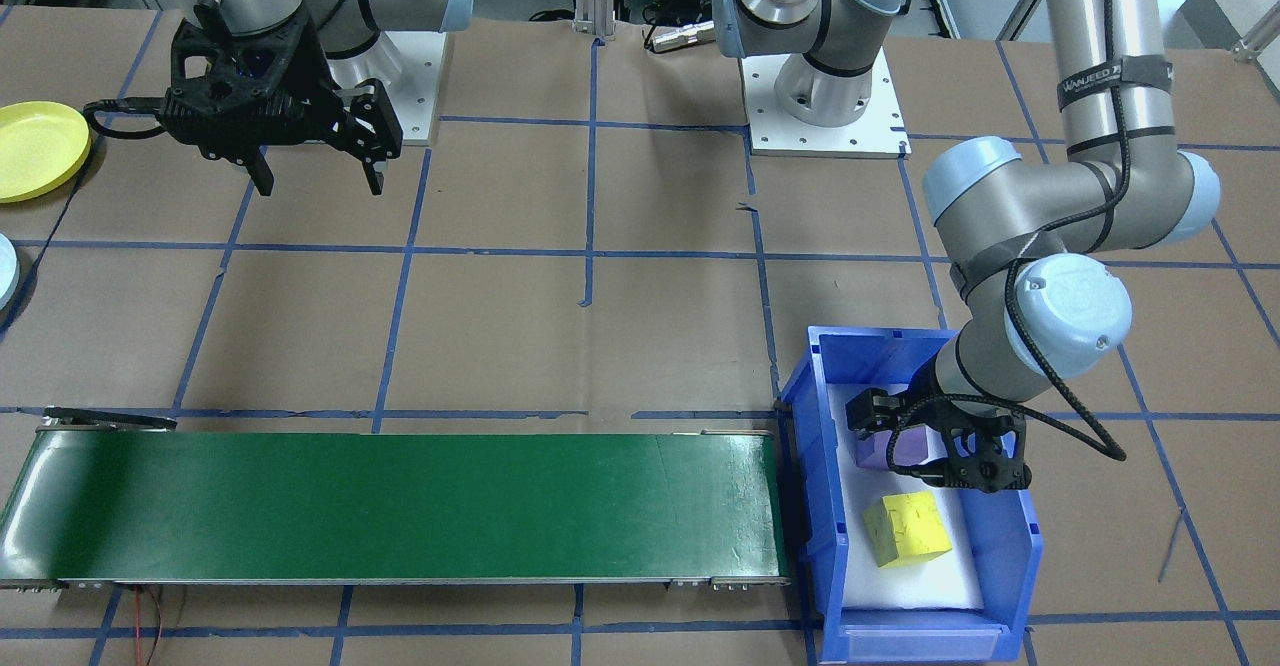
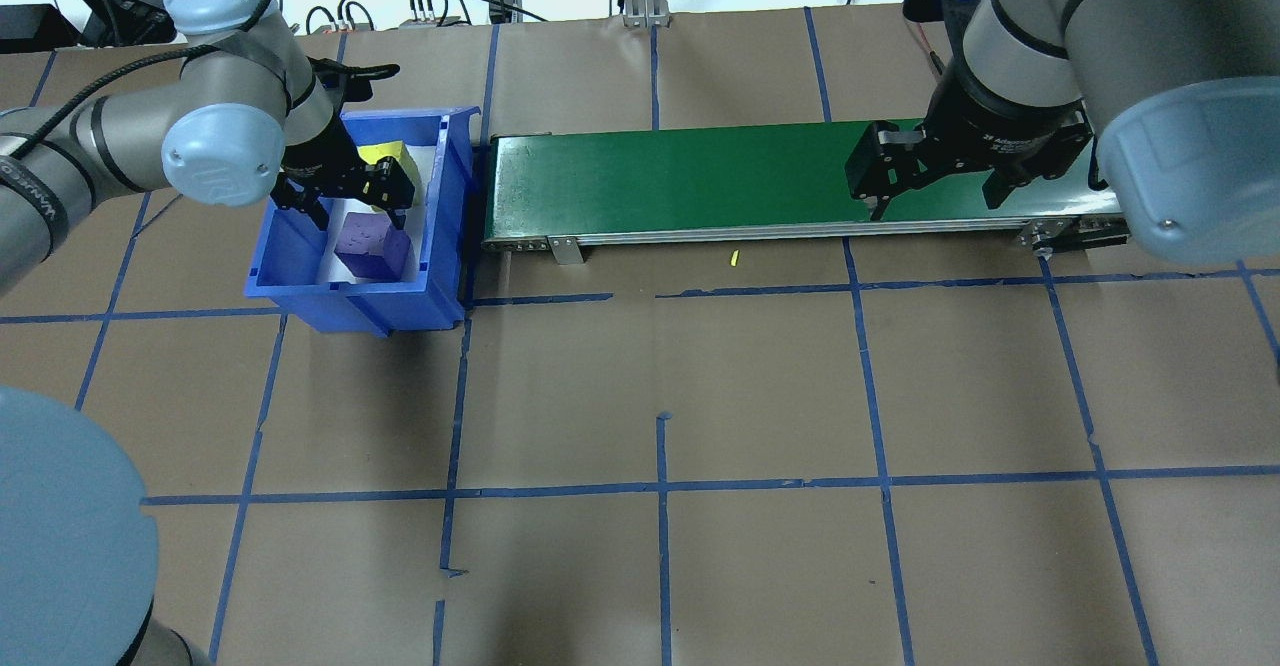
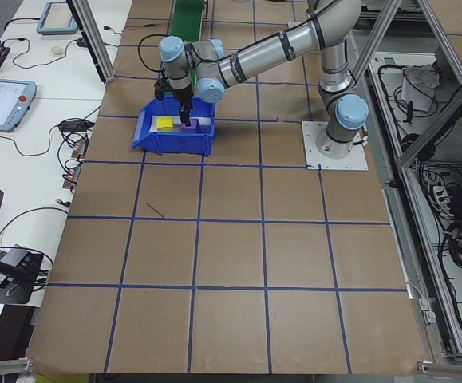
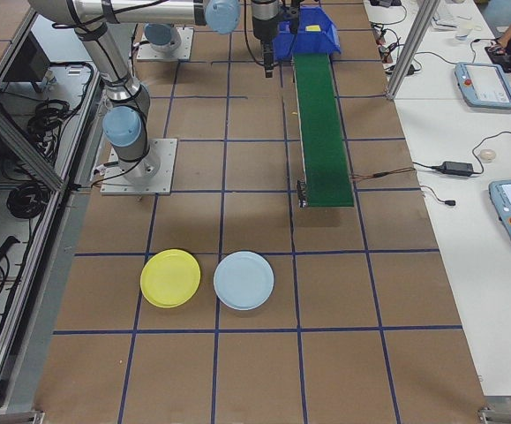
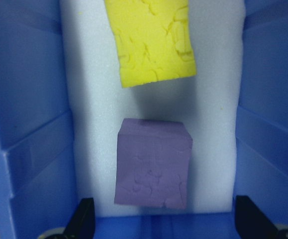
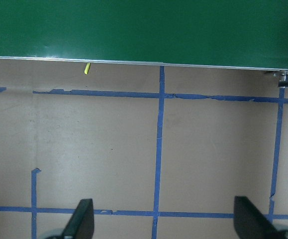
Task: Move block left to right into plate
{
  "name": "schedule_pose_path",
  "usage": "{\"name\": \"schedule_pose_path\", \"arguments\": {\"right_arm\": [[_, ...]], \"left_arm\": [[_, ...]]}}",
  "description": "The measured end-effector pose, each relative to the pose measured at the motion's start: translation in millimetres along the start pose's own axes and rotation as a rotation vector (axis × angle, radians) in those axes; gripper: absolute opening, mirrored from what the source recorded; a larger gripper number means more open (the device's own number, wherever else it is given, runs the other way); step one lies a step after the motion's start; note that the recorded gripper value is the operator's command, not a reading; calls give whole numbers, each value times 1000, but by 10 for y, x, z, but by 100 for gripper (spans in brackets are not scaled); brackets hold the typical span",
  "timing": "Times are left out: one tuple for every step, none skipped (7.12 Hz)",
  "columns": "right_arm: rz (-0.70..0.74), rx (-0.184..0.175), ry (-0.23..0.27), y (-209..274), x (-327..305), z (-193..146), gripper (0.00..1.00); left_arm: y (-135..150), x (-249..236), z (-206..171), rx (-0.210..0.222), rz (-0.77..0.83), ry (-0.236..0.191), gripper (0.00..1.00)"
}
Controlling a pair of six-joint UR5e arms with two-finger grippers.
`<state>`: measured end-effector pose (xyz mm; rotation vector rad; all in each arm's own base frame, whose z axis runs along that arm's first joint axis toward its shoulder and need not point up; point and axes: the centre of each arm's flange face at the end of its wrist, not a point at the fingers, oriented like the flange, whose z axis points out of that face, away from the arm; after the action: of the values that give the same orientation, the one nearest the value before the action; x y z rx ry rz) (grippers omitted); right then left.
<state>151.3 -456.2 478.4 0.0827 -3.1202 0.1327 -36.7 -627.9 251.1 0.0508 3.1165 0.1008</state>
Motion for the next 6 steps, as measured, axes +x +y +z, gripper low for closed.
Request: {"name": "schedule_pose_path", "arguments": {"right_arm": [[2, -2, -2, 5, -10, 7, 100], [6, -4, -3, 6, -11, 16, 100], [8, -4, -3, 6, -12, 23, 100], [8, -1, -4, 5, -15, 24, 100], [7, 0, -4, 4, -18, 27, 100], [7, 1, -4, 2, -20, 30, 100]], "left_arm": [[-42, -3, 151, -4, 0, 0, 40], [-51, -1, 248, -14, 1, 2, 33], [-51, -1, 238, -13, 0, 2, 33], [-45, -4, 133, 2, -4, -1, 33], [-53, -7, -66, 22, -21, -3, 33], [-98, 2, -381, 41, -61, 5, 33]]}}
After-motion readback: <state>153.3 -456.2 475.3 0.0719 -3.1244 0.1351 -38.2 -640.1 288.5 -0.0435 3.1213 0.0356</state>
